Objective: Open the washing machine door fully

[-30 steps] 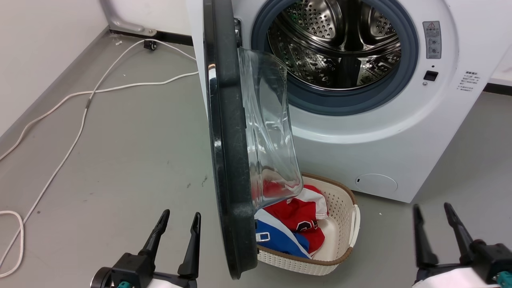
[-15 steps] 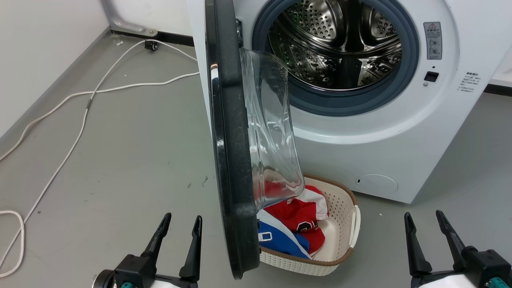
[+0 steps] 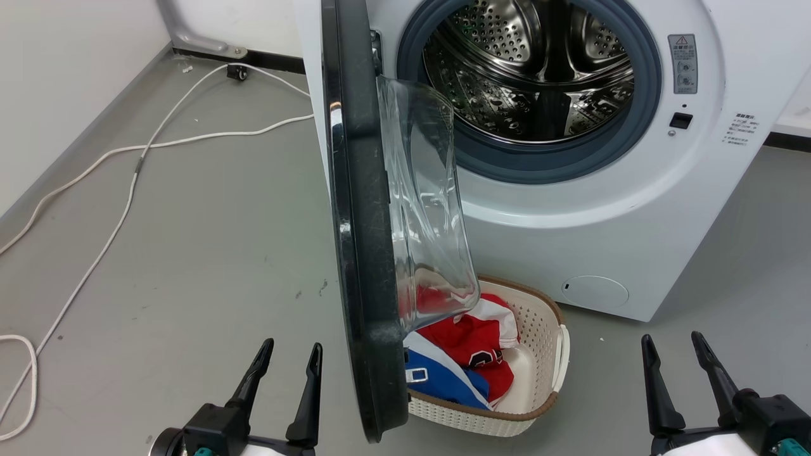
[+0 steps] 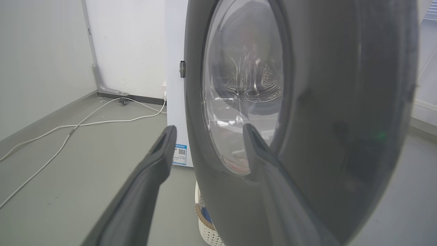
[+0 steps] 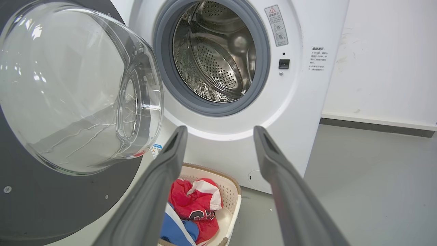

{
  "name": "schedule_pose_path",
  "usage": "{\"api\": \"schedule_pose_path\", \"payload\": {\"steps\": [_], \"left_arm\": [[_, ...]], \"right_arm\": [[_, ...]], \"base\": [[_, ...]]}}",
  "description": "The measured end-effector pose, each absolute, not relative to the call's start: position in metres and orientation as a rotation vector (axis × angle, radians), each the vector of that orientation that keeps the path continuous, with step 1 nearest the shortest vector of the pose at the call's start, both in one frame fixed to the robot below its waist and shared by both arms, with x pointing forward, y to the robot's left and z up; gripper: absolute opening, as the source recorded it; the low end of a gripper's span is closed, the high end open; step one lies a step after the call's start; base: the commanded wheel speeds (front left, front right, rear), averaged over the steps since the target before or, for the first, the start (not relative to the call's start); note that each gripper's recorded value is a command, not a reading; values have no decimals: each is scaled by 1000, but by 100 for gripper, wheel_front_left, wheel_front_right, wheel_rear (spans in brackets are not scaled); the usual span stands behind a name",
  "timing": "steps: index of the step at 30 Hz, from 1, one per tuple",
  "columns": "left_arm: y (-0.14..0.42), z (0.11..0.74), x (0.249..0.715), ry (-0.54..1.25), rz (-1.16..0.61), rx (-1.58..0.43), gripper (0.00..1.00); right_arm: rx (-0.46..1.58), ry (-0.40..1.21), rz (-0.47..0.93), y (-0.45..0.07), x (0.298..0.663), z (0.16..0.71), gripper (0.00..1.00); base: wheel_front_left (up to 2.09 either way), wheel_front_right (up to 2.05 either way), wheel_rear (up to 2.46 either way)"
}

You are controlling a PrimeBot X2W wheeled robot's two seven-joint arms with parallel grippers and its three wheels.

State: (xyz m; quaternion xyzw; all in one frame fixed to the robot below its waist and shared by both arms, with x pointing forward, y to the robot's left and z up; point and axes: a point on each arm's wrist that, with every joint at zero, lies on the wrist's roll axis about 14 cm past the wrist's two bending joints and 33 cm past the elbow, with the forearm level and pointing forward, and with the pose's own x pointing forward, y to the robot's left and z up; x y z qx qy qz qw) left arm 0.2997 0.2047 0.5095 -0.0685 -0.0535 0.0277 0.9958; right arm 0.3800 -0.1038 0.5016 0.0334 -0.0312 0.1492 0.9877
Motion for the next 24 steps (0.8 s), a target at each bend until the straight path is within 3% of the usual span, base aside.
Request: {"api": "schedule_pose_path", "payload": {"steps": [11, 12, 13, 14, 15, 24], "left_arm": [[206, 510, 299, -108, 60, -136, 100], [206, 510, 298, -108, 59, -135, 95], [205, 510, 298, -108, 58, -134, 56], [205, 510, 298, -107, 57, -133, 56], [204, 510, 298, -108, 56, -128, 0], [224, 546, 298, -227, 107, -119, 0]], "right_arm": [[73, -60, 305, -101, 381, 501, 100], [73, -60, 307, -101, 381, 501, 100], [73, -60, 307, -101, 381, 501, 100], [74, -59, 308, -101, 381, 501, 100], [74, -59, 308, -101, 381, 501, 100], [70, -56, 305, -102, 381, 500, 100]], "base": [[0, 0, 0], [0, 0, 0], [0, 0, 0], [0, 0, 0], [0, 0, 0], [0, 0, 0]]}}
